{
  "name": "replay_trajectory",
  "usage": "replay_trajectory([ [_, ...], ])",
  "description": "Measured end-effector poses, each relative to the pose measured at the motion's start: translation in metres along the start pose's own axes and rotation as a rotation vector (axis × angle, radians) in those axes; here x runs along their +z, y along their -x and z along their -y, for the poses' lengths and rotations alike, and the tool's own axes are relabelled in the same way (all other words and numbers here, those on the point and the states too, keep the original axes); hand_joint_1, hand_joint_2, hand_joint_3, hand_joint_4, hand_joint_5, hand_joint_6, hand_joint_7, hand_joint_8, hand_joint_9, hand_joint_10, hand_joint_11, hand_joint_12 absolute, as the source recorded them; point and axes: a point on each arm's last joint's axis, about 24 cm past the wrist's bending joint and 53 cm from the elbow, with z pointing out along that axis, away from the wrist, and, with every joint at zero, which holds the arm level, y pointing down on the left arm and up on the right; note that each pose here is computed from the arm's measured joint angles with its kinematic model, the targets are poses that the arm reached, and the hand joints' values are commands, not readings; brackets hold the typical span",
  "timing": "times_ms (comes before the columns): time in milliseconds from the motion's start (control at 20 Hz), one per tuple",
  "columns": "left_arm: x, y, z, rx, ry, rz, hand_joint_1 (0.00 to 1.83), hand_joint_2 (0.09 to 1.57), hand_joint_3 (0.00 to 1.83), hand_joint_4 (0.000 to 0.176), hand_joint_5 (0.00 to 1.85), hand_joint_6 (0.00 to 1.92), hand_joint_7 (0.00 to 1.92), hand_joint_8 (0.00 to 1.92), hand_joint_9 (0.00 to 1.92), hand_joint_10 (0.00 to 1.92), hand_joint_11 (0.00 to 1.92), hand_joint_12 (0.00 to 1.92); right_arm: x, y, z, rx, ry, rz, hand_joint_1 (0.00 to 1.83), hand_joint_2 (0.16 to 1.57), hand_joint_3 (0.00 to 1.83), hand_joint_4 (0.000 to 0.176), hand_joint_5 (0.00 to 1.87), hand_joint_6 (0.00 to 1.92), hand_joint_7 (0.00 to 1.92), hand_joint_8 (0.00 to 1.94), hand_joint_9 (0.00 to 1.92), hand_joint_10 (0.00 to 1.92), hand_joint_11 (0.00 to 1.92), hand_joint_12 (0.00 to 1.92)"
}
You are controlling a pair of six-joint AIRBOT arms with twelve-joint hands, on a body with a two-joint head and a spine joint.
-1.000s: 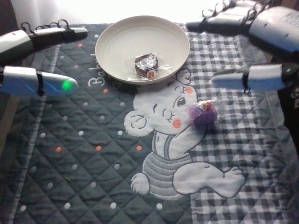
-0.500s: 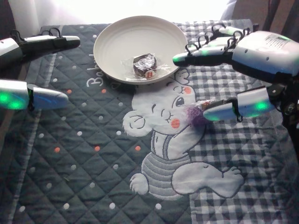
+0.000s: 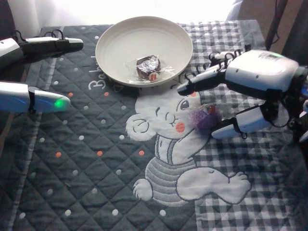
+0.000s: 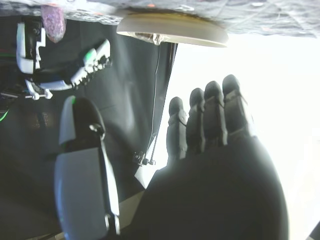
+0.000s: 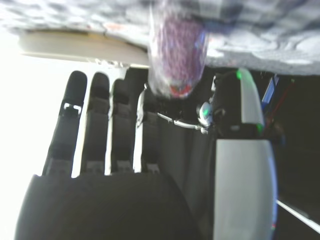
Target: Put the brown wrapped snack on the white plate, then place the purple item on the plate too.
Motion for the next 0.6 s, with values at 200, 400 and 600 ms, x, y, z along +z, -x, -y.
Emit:
replay_trajectory([
  [200, -0.001, 0.000, -0.001, -0.005, 0.000, 0.004, 0.93, 0.93, 0.00, 0.021, 0.36, 0.00, 0.28, 0.00, 0.24, 0.00, 0.00, 0.57, 0.002, -0.003, 0.004, 0.001, -0.013, -0.007, 1.05, 1.06, 0.04, 0.056, 0.97, 0.76, 0.60, 1.09, 0.54, 1.39, 0.41, 1.78],
  [400, -0.008, -0.004, -0.018, -0.022, 0.046, 0.003, 0.94, 0.96, 0.00, 0.050, 0.34, 0.00, 0.23, 0.01, 0.15, 0.01, 0.00, 0.37, 0.003, -0.003, 0.004, 0.006, -0.013, -0.004, 1.25, 1.08, 0.00, 0.000, 1.03, 0.76, 1.11, 0.95, 0.99, 1.03, 0.76, 1.61],
  [600, -0.009, -0.002, -0.020, -0.033, 0.051, 0.014, 0.86, 0.94, 0.00, 0.058, 0.37, 0.01, 0.27, 0.01, 0.19, 0.01, 0.00, 0.34, 0.004, 0.001, 0.003, 0.019, -0.011, 0.012, 1.25, 1.09, 0.00, 0.000, 0.99, 0.85, 1.08, 0.99, 0.96, 1.11, 0.76, 1.63],
])
